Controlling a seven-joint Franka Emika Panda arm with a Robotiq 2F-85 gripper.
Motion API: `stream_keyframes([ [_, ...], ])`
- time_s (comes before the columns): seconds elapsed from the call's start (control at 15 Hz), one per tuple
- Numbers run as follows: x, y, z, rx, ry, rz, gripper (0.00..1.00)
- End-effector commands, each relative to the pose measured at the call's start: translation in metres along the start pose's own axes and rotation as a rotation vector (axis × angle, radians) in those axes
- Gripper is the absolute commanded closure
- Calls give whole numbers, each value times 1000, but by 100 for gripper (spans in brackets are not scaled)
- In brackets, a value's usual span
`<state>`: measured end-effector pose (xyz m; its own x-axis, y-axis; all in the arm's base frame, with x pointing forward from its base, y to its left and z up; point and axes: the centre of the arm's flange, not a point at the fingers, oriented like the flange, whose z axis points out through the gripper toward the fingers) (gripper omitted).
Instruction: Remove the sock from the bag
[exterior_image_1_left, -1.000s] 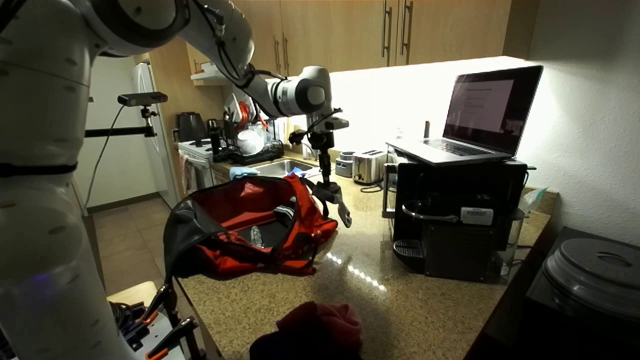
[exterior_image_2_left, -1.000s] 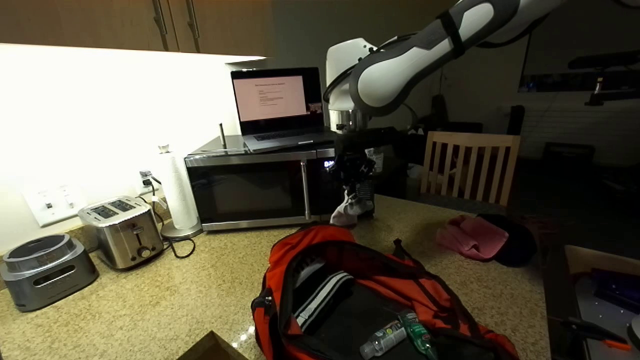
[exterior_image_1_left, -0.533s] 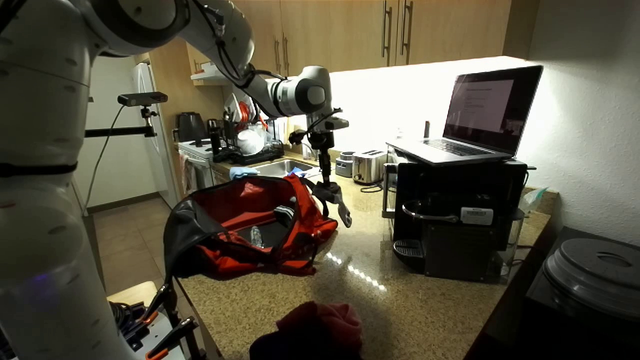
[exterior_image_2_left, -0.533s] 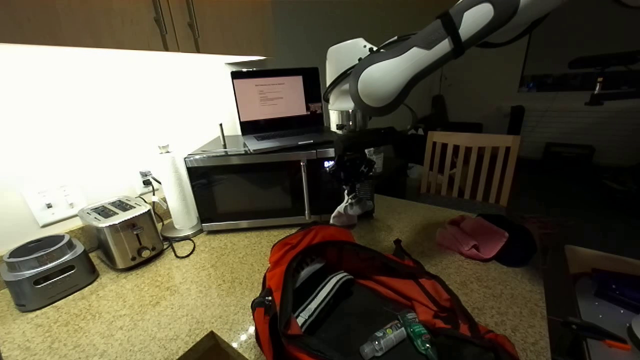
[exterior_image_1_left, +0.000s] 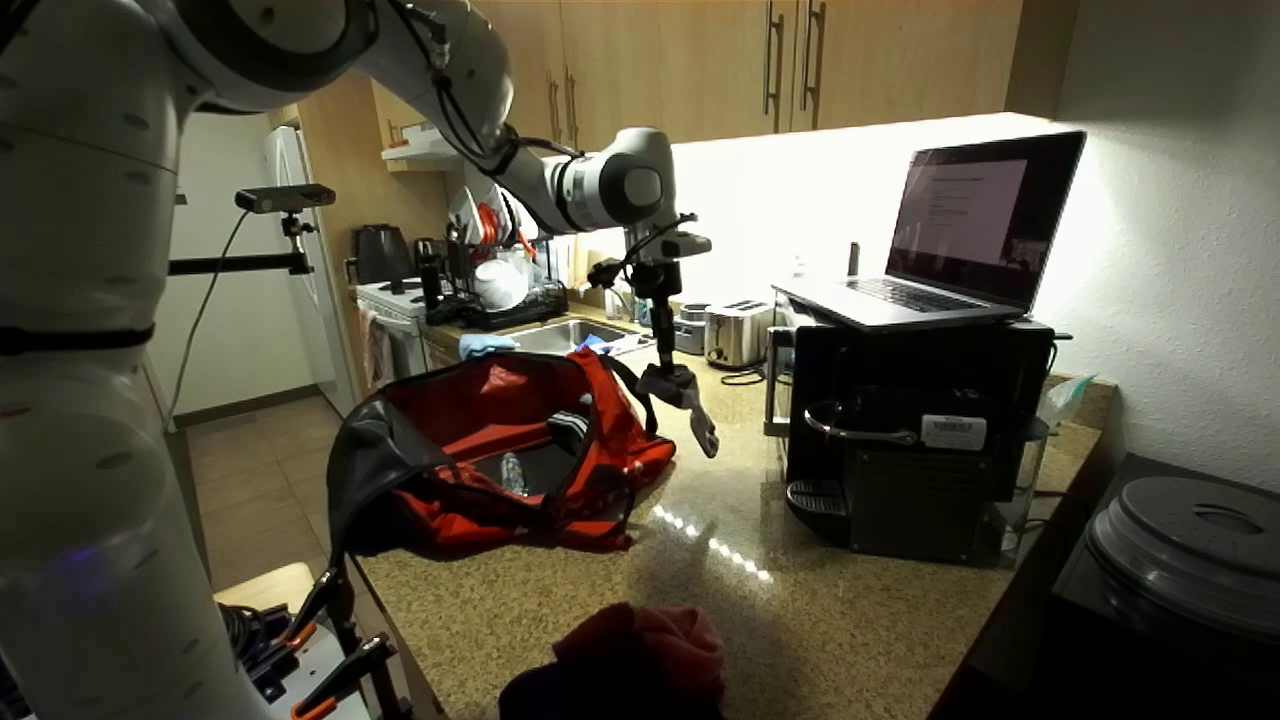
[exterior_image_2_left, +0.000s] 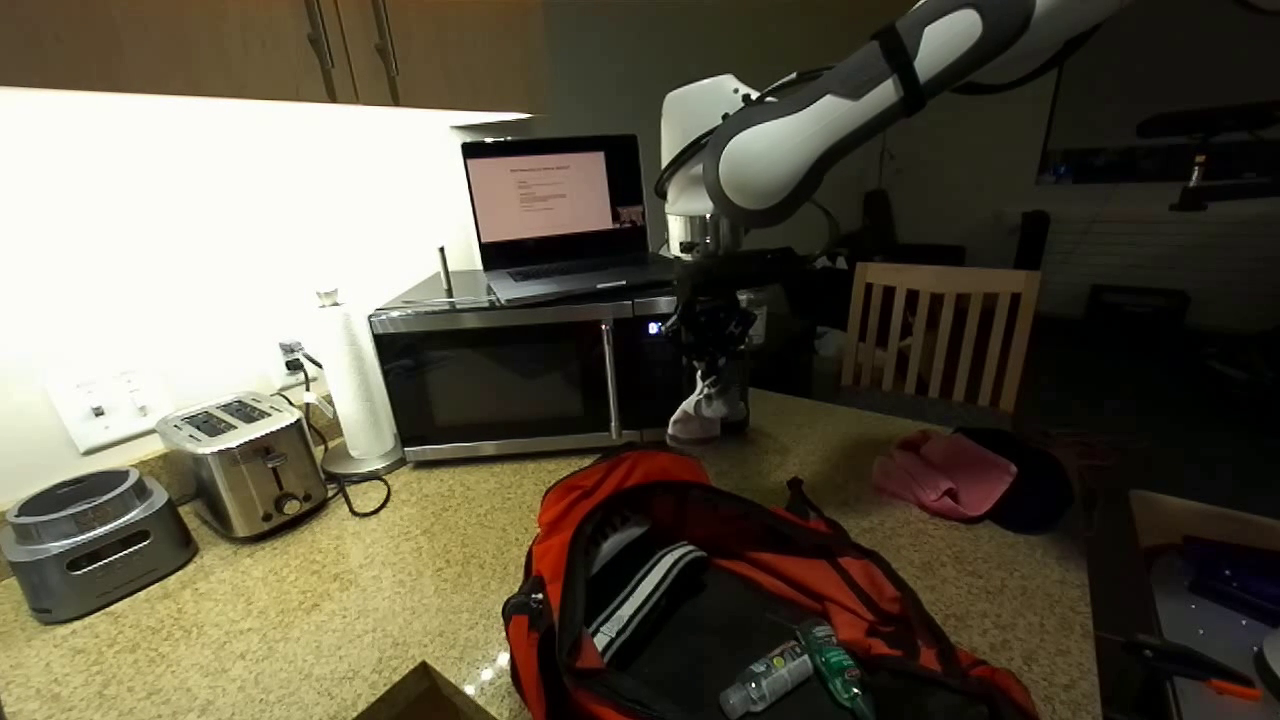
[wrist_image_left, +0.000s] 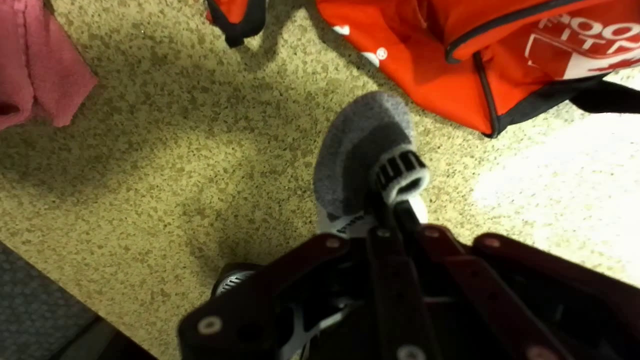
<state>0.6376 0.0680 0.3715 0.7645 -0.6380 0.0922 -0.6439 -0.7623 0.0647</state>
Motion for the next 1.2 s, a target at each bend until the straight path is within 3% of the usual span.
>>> stream_keyframes([
  [0.0, 9, 28, -17, -18, 34, 37, 97],
  [0.67, 0, 83, -45, -60, -6, 56, 97],
  [1.13, 2, 123, -68, -23, 13, 95, 97],
])
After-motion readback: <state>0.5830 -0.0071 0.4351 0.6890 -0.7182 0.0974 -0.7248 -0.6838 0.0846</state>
